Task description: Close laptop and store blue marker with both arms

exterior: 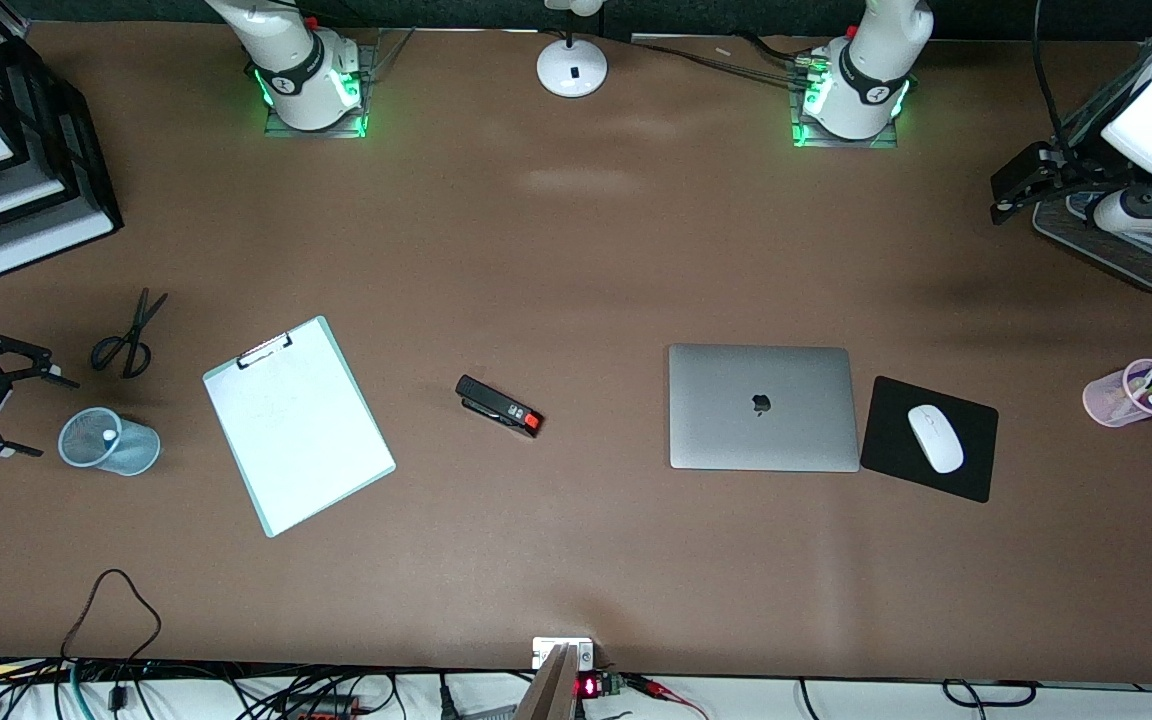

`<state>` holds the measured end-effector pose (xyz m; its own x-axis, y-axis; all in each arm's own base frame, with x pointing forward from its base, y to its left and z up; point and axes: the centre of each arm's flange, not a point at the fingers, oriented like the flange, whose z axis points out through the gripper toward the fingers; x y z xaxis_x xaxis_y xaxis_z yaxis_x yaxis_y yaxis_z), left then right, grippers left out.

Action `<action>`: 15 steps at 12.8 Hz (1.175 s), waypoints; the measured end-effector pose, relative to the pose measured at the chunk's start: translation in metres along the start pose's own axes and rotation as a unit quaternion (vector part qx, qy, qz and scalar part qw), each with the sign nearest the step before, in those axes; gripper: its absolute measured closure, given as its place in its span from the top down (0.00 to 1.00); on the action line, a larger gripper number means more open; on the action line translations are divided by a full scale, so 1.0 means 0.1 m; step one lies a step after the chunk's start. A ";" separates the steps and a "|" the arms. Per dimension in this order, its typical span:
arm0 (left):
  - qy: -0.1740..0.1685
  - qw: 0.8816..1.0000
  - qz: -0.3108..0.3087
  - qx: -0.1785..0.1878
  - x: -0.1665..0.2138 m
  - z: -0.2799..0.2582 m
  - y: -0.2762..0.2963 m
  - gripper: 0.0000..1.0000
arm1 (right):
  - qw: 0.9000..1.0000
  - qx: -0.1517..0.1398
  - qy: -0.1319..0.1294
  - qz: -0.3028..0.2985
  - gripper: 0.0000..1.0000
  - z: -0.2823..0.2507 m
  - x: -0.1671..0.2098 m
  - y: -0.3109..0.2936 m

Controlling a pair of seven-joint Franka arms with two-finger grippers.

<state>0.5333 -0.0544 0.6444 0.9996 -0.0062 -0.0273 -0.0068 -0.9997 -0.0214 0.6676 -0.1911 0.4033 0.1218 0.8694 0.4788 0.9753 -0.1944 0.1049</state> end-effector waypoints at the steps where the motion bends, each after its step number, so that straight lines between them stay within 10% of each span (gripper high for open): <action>1: 0.000 1.000 0.000 0.000 0.00 0.00 0.00 1.00 | 1.000 0.000 -0.011 0.024 1.00 -0.07 0.26 0.00; 8: 0.000 1.000 0.000 0.000 0.00 0.00 0.00 1.00 | 0.961 -0.004 -0.116 0.252 1.00 -0.21 1.50 -0.18; 12: 0.001 1.000 0.000 0.000 0.00 0.00 0.00 1.00 | 0.883 -0.013 -0.190 0.429 1.00 -0.19 1.97 -0.43; 15: 0.001 1.000 0.000 0.000 0.00 0.00 0.00 1.00 | 0.796 -0.020 -0.236 0.558 1.00 -0.26 2.01 -0.61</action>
<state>0.5334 -0.0544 0.6446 0.9996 -0.0061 -0.0261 -0.0067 -0.9998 -0.0213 0.6275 -0.0160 0.5156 0.9722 0.2180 -0.0853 0.2068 -0.9706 -0.1231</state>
